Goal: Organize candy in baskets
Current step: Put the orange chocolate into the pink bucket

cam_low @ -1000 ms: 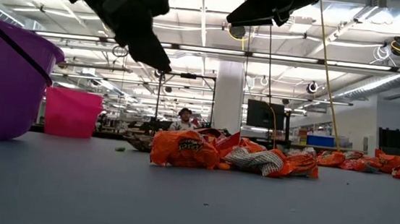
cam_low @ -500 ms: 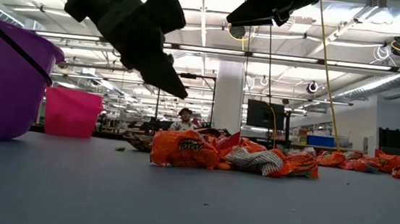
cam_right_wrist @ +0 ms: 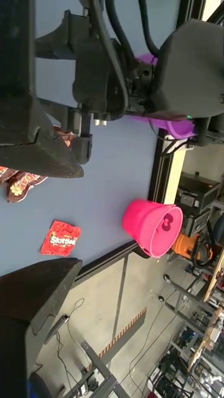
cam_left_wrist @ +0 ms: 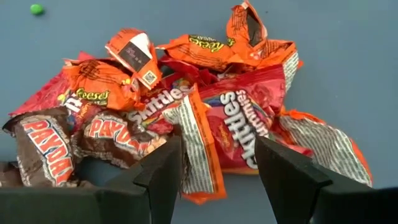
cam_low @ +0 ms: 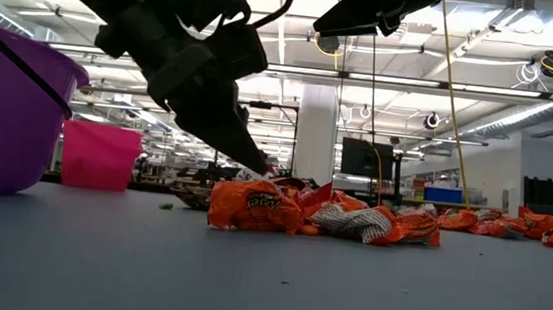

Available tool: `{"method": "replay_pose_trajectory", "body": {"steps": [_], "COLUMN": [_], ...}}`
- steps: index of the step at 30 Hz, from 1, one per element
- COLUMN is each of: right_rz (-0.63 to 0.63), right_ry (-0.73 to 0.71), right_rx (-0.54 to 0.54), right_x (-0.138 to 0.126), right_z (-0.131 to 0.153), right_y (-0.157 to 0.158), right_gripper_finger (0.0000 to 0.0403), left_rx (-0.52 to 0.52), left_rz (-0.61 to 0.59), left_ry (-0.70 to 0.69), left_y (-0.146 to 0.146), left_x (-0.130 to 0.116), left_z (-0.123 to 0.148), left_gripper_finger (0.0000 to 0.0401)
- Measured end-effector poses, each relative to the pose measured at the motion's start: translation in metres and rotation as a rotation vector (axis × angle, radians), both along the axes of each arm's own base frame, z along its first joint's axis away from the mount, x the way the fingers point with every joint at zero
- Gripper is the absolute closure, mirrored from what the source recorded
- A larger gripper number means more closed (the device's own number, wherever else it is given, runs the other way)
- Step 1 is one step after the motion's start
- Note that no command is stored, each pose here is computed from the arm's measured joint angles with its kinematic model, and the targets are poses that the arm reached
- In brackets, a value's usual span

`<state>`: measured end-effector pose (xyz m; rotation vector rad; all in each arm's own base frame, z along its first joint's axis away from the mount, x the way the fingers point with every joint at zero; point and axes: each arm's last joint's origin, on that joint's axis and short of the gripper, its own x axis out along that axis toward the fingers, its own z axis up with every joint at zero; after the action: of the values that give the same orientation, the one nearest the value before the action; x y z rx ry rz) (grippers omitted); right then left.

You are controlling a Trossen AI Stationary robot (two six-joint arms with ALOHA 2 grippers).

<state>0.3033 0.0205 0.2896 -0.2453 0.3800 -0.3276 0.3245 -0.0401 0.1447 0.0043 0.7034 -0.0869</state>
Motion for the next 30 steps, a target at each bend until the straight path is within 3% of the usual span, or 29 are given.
{"method": "replay_pose_trajectory", "body": {"steps": [15,30], "right_rz": [0.0,0.0], "right_ry": [0.0,0.0], "right_rx": [0.0,0.0], "right_x": [0.0,0.0], "right_z": [0.0,0.0], "right_y": [0.0,0.0], "right_gripper_finger": [0.0193,0.0193], "left_rx": [0.045,0.047], "left_rz": [0.063,0.062], "left_ry": [0.048,0.047], "left_y": [0.011,0.011], "left_x": [0.004,0.004], "left_z": [-0.02,-0.02], "left_gripper_finger": [0.0202,0.0369]}}
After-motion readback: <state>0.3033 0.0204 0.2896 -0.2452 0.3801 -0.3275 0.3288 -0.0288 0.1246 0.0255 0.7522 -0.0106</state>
